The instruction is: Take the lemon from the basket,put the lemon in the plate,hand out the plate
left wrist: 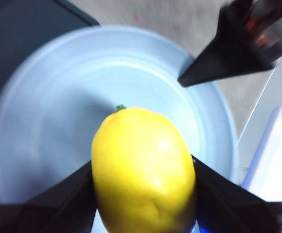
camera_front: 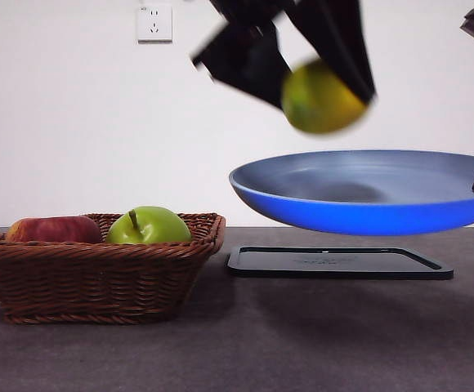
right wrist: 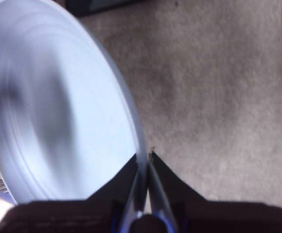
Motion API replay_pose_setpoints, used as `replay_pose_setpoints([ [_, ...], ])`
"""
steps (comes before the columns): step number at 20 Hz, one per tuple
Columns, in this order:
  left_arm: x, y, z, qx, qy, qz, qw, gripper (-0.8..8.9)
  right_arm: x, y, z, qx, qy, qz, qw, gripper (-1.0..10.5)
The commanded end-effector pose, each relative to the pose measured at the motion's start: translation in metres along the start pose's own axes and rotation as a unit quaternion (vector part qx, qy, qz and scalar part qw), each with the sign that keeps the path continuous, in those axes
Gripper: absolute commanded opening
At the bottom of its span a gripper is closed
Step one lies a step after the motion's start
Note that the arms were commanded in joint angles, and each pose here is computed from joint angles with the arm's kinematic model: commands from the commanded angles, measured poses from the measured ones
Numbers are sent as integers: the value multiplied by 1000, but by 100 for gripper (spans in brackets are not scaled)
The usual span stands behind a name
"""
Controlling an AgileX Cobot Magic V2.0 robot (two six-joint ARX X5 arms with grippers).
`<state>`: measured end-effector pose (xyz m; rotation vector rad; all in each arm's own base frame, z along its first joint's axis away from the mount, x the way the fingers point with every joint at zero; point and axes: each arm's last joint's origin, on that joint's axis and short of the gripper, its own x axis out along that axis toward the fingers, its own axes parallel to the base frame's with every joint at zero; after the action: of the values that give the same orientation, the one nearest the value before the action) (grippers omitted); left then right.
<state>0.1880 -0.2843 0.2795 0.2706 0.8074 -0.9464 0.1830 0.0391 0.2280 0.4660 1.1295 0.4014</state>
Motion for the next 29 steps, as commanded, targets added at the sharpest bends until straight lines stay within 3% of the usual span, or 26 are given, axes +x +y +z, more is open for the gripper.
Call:
replay_pose_setpoints([
  [1, 22, -7, 0, 14, 12, -3, 1000, 153, 0, 2, 2, 1, 4, 4, 1000, 4],
  [4, 42, -8, -8, 16, 42, 3, 999, 160, 0, 1, -1, 6, 17, 0, 1000, 4],
  [9, 46, -8, -9, 16, 46, 2, 999, 341, 0, 0, -4, 13, 30, -4, 999, 4],
  [13, 43, -9, -8, 14, 43, -1, 999, 341, 0, -1, -5, 31, 36, -7, 999, 4],
  [18, 6, -12, 10, 15, 5, -4, 1000, 341, 7, -4, -3, 45, 52, -11, 998, 4],
  [23, -39, -9, 43, 37, 14, 8, 999, 339, 26, -10, 8, 66, 68, 7, 995, 4],
  [29, -84, -6, 60, 54, 9, 17, 998, 337, 38, -12, 61, 74, 37, 6, 997, 4],
])
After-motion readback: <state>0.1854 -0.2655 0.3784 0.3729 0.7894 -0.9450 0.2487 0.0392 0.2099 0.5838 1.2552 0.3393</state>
